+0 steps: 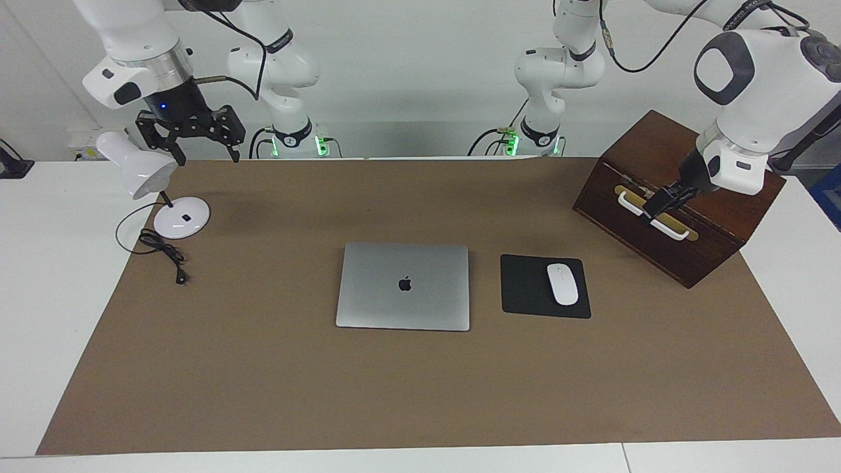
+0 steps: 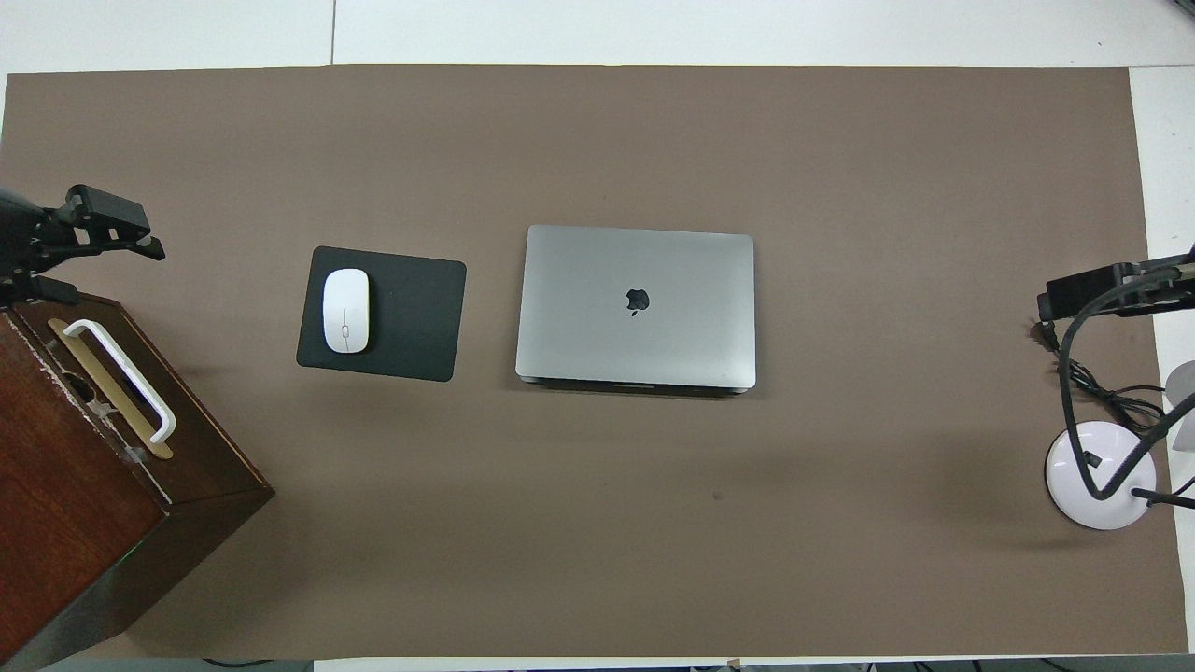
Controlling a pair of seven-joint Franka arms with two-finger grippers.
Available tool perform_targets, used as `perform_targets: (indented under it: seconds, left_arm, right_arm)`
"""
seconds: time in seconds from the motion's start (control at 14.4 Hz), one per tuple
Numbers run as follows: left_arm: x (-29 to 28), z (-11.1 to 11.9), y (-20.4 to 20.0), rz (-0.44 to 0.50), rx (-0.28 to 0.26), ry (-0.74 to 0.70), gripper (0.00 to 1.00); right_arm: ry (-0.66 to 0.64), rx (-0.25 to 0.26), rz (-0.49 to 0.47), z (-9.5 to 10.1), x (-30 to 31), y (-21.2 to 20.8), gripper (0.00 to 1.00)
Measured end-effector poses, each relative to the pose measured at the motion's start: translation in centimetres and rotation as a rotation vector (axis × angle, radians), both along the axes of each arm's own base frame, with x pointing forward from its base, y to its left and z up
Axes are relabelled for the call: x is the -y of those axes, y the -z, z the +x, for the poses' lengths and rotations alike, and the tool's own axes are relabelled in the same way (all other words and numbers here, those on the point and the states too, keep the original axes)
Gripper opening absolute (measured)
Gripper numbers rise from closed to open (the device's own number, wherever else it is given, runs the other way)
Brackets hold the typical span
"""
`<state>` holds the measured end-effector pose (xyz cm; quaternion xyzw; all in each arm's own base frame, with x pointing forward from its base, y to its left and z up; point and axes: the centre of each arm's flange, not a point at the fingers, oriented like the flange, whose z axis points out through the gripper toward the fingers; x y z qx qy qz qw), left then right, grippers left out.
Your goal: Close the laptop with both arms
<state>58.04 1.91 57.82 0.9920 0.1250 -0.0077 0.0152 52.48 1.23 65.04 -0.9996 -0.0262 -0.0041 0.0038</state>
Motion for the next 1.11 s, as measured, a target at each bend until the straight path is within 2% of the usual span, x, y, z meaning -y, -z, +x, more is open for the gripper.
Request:
perform_targets:
  seconds: [0.35,0.9,1.11]
  left_arm:
    - [0.1,-1.4,-1.7,0.001,-0.005,0.019,1.00]
    - [0.9,-1.6,-1.5,0.001,-0.014,0.036,1.00]
    - [1.3,-1.6,-2.7,0.003,0.011,0.068,1.00]
  right_arm:
    - [0.000,0.000,0.000,0.0,0.0,0.0,1.00]
    - [0.000,0.000,0.000,0.0,0.0,0.0,1.00]
    - [0.000,0.000,0.000,0.0,0.0,0.0,1.00]
